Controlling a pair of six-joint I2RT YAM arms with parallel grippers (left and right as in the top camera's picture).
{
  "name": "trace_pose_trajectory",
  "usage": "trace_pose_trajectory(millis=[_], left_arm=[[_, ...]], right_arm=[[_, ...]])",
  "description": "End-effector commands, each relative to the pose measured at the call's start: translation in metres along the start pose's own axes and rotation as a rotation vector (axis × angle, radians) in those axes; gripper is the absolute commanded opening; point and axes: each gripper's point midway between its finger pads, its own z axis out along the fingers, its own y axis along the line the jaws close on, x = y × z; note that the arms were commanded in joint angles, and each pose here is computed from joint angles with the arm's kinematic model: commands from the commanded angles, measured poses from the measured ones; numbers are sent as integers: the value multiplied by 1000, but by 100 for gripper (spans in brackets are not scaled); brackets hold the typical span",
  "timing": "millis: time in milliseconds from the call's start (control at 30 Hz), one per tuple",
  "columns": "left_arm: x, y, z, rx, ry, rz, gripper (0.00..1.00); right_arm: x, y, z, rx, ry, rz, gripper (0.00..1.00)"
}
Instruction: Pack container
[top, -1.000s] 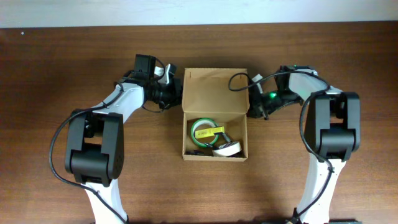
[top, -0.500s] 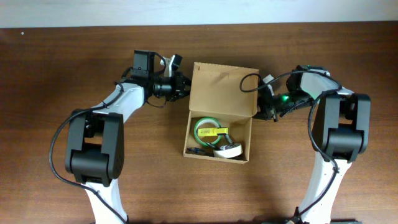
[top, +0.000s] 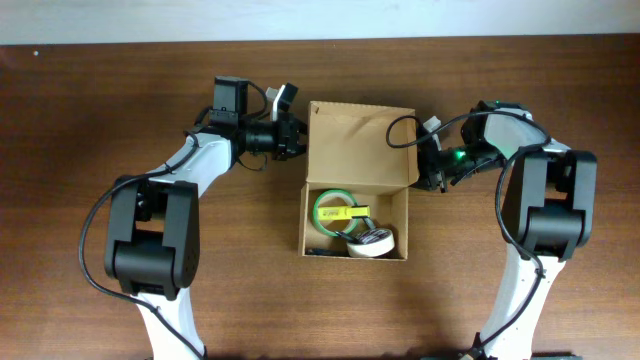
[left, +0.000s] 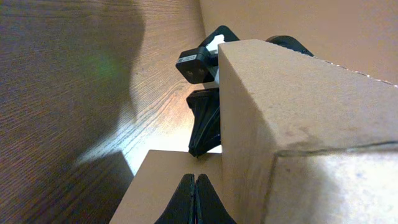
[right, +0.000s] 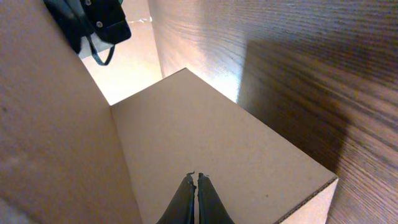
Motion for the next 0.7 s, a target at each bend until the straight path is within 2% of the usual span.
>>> trace_pose_trajectory(millis=[0, 333, 667], left_arm=[[1, -13, 1, 43, 22, 36, 2], [2, -13, 1, 42, 23, 33, 2], [1, -12, 1, 35, 19, 34, 2]], right_arm=[[-10, 3, -8, -24, -38, -27, 4], [-28, 2, -52, -50, -168, -43, 4], [-31, 7, -56, -68, -183, -43, 4]])
